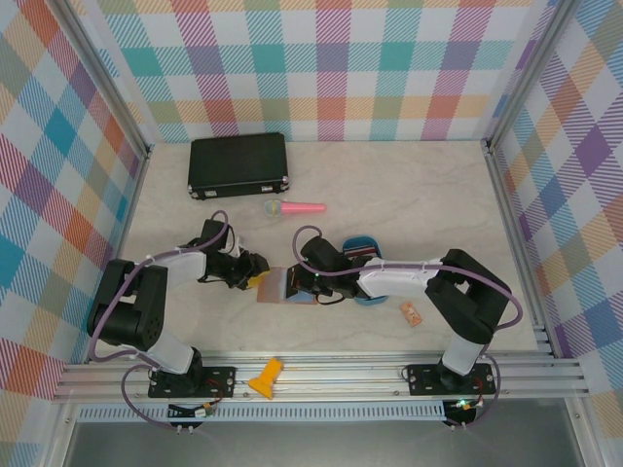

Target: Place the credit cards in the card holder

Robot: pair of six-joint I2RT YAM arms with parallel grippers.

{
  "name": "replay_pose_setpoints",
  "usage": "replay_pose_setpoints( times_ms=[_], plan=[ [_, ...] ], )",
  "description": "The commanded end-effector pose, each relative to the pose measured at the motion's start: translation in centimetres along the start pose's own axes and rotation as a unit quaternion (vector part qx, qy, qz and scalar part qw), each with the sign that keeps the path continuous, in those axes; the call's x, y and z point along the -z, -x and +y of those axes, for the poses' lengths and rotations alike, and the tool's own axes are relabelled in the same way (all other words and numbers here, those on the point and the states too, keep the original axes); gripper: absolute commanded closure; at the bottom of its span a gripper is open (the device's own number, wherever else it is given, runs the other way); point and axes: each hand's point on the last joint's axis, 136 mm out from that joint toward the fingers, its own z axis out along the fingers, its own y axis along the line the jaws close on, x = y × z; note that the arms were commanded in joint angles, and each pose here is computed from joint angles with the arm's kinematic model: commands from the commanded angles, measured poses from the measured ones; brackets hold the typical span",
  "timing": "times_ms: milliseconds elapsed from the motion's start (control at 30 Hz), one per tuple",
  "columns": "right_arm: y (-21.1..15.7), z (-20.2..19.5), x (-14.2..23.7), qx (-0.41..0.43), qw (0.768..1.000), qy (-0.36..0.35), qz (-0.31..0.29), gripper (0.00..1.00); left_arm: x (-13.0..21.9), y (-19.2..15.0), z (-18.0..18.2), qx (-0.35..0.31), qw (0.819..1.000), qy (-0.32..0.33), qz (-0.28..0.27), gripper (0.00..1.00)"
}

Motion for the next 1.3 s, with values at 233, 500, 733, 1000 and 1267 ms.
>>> replay_pose_setpoints(
  times_ms=[233,500,733,1000,1267],
  plan=[
    [-1.1,-1.3,-1.7,-0.017,1.0,-0.015,0.02,1.0,-0.2,-2.6,3.0,0.044,0.998,0.04,0.028,0.59],
    [-3.1,-3.8,-2.6,-0.063,0.994,-0.069,0.05,1.0,-0.4,-2.7,3.6,0.049,0.997,0.051,0.029,0.59],
    [-3.7,-4.5,-2.9,-0.072,0.99,-0.104,0.06,1.0,-0.3,-3.1,4.3,0.053,0.995,0.071,0.038,0.59],
    [-4.9,-4.8,-3.1,-0.059,0.985,-0.121,0.105,1.0,-0.5,-3.1,4.6,0.053,0.995,0.077,0.041,0.59],
    [-5.2,-4.9,-4.0,-0.057,0.983,-0.122,0.129,1.0,-0.5,-3.2,5.0,0.052,0.994,0.087,0.043,0.6]
  ],
)
